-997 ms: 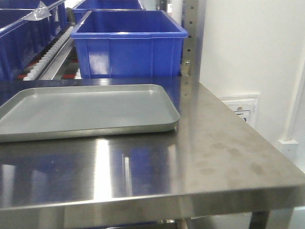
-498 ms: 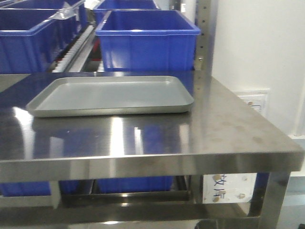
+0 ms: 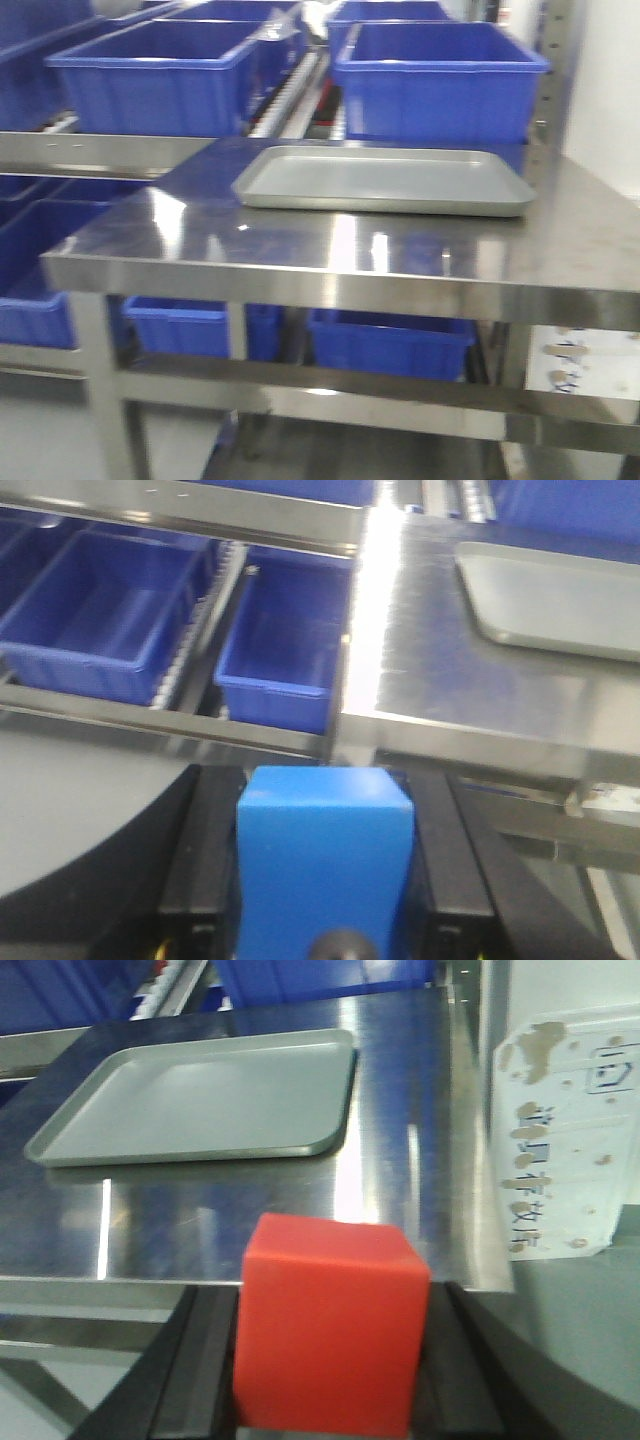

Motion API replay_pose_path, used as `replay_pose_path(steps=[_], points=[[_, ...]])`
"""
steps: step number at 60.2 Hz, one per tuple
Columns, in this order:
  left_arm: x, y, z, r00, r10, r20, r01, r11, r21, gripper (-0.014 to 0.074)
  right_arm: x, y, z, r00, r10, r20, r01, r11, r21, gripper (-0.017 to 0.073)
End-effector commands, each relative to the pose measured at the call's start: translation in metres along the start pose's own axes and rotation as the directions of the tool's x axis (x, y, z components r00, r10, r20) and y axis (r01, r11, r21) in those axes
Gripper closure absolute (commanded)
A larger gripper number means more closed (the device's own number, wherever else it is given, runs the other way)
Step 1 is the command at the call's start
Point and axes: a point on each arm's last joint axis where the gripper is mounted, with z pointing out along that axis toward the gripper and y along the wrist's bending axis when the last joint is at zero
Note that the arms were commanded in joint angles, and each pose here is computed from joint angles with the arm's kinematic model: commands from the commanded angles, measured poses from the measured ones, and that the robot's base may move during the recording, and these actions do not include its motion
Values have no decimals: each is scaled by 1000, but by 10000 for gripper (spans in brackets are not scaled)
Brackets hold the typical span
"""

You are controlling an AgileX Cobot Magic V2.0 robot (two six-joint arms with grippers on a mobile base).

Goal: Sort and place red and blue blocks on shelf
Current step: 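Back the base away from the table and turn, holding both cubes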

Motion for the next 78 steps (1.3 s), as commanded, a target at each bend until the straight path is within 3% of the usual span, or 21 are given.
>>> replay_pose_path(steps=[1, 78], points=[[-16, -2, -3, 995, -9, 98, 7, 1000, 18, 459, -16, 3, -3, 994, -1, 105, 2, 1000, -14, 497], [-16, -2, -3, 995, -9, 98, 7, 1000, 18, 459, -16, 3, -3, 994, -1, 105, 2, 1000, -14, 497]])
